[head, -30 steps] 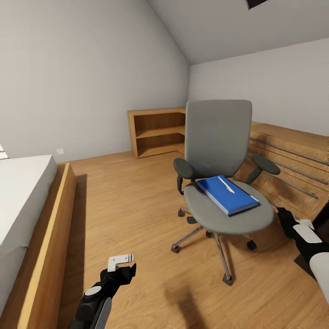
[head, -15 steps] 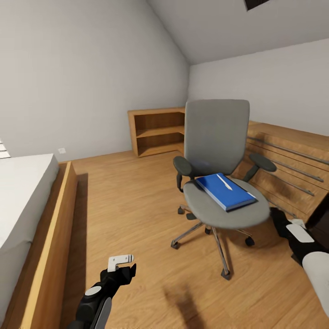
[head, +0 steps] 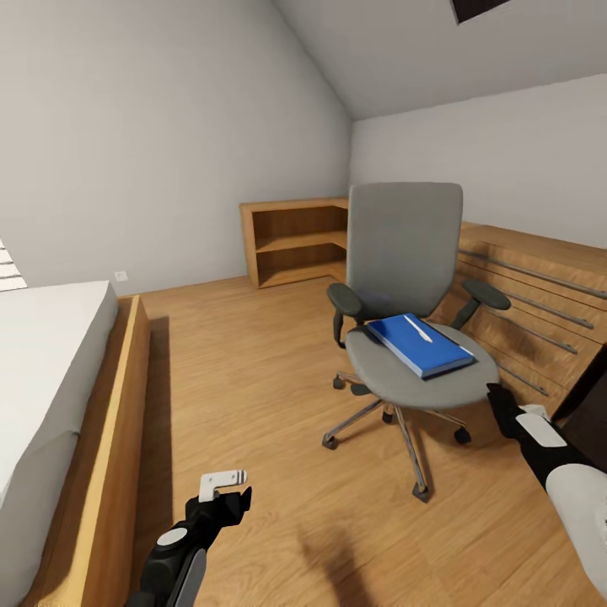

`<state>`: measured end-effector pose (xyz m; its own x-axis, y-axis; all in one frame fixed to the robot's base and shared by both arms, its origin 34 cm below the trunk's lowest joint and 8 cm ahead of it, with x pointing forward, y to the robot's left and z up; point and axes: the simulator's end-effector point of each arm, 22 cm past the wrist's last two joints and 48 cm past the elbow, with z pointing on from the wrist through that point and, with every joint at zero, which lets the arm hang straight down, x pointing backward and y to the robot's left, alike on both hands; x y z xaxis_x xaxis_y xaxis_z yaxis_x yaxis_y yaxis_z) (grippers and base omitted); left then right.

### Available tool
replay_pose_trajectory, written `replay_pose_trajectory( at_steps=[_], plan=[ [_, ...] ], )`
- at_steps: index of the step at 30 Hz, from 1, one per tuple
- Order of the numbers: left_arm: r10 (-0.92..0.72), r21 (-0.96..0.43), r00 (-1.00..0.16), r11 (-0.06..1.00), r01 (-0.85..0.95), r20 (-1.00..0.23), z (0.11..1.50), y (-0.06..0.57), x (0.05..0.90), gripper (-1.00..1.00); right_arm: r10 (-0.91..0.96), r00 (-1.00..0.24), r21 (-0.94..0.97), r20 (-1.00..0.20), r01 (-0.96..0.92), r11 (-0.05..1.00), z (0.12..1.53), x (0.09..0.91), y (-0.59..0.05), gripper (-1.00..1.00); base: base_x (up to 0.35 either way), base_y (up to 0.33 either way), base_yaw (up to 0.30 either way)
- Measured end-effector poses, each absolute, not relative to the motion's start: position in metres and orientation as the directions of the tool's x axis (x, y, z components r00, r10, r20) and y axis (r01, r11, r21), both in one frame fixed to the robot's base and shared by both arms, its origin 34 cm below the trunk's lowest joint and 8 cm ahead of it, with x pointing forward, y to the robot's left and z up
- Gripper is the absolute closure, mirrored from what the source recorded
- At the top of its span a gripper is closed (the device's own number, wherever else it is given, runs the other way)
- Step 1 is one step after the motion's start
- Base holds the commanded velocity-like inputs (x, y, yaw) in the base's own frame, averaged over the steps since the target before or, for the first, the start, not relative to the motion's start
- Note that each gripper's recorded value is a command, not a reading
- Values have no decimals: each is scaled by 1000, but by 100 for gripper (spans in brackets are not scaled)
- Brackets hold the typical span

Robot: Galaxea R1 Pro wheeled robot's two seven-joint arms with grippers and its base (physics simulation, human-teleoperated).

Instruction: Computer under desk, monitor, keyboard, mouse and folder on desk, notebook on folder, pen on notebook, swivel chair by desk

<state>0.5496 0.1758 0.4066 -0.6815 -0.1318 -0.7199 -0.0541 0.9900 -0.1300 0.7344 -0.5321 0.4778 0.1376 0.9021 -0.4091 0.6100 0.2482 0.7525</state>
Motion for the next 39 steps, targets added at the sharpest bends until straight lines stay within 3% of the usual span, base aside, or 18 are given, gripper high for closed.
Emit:
replay_pose_trajectory(
  at_steps=[14,26,39],
  plan=[
    [-132,-130,-681,990,-54,-720,407,176,550,-100,928,88,762,-363,601,241,463,746,-478,-100,-8,0,0],
    [-132,-130,-682,990,-54,-720,406,176,550,-100,930,84,763,-357,601,238,460,747,-474,-100,-236,0,0],
    [-132,-130,-682,990,-54,-720,407,176,550,-100,942,57,773,-330,589,235,455,752,-444,-100,-66,0,0]
  ],
)
